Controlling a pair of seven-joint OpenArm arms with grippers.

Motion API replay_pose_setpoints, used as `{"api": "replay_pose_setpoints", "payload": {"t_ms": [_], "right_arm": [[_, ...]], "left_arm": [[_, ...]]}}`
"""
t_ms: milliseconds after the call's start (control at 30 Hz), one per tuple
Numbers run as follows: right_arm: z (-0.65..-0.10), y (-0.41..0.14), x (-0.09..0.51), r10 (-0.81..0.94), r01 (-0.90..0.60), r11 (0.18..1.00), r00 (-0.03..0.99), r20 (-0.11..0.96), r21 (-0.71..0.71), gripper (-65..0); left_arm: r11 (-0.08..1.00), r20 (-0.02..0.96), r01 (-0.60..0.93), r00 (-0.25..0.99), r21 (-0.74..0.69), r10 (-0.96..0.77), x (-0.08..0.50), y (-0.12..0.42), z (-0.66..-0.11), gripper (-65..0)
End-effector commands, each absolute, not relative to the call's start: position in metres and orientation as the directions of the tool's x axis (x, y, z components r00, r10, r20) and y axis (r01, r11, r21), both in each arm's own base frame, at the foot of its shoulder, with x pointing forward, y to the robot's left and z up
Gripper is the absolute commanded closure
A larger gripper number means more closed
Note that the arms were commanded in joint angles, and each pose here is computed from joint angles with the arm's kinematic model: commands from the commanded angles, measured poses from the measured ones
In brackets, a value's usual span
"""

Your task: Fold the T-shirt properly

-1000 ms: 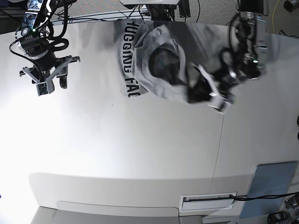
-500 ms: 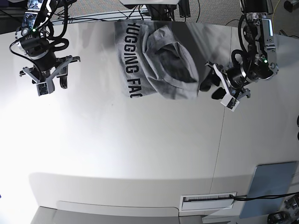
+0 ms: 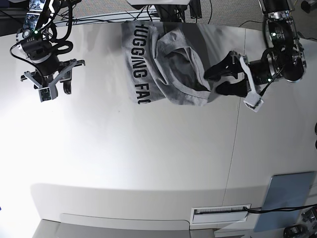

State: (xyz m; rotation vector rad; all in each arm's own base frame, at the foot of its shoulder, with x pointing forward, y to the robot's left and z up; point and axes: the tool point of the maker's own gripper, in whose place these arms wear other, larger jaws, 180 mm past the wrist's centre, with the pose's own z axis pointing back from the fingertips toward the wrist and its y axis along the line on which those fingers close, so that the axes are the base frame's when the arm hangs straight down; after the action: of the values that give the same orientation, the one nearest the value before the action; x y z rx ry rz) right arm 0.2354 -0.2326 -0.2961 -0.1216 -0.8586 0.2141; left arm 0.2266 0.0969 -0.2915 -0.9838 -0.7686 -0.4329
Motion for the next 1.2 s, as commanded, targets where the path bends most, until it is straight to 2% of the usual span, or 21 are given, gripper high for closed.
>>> {"api": "replay_pose_setpoints", "payload": {"t_ms": [0,233,367,500,567,633,700,767,833,967,1167], "right_arm": [[-0.286,-0.233,0.24,0.246,-0.138,0.969,0.604,0.758,-0.205,-23.8],[-0.288,-0.232,0.238,0.244,-0.142,0.97,0.615,0.75,-0.199,-23.8],[-0.292,-0.205,0.233,0.243,-0.258,0.961,0.611,0.753,-0.1,-23.8],[-0.282,-0.167,0.229,0.193,-0.39,0.919,0.569,0.799,0.056,-23.6],[-0.275,-0.148,0.227,0.178,-0.46,0.881,0.537,0.824,0.109,-20.5],[-0.275,-0.13,0.223,0.19,-0.518,0.845,0.523,0.831,0.132,-13.8],[-0.279,-0.108,0.218,0.216,-0.579,0.801,0.517,0.828,0.153,-6.7],[-0.283,-0.081,0.21,0.26,-0.656,0.737,0.496,0.829,0.162,-2.1],[-0.287,-0.056,0.205,0.306,-0.719,0.679,0.462,0.833,0.149,-0.1],[-0.293,-0.015,0.196,0.398,-0.805,0.585,0.392,0.829,0.1,0.0],[-0.314,0.018,0.165,0.519,-0.872,0.482,0.364,0.773,0.086,0.0]], "left_arm": [[0.483,0.762,0.657,0.646,-0.578,0.033,0.226,0.097,-0.281,-43.3],[0.494,0.71,0.609,0.704,-0.62,0.022,0.205,0.098,-0.3,-43.4],[0.574,0.682,0.586,0.728,-0.572,-0.063,0.203,0.109,-0.321,-43.3],[0.692,0.755,0.558,0.656,-0.458,-0.03,0.231,0.132,-0.319,-43.3],[0.741,0.787,0.547,0.615,-0.389,-0.041,0.243,0.145,-0.318,-43.2],[0.786,0.797,0.519,0.601,-0.336,-0.056,0.251,0.157,-0.321,-39.2],[0.814,0.794,0.499,0.603,-0.298,-0.079,0.254,0.167,-0.324,-31.2],[0.825,0.787,0.489,0.61,-0.283,-0.092,0.254,0.17,-0.327,-22.1],[0.826,0.784,0.488,0.614,-0.282,-0.095,0.253,0.171,-0.329,-15.6],[0.826,0.782,0.487,0.615,-0.282,-0.096,0.252,0.171,-0.329,-14.2],[0.838,0.772,0.482,0.623,-0.254,-0.125,0.251,0.175,-0.334,-14.2]]}}
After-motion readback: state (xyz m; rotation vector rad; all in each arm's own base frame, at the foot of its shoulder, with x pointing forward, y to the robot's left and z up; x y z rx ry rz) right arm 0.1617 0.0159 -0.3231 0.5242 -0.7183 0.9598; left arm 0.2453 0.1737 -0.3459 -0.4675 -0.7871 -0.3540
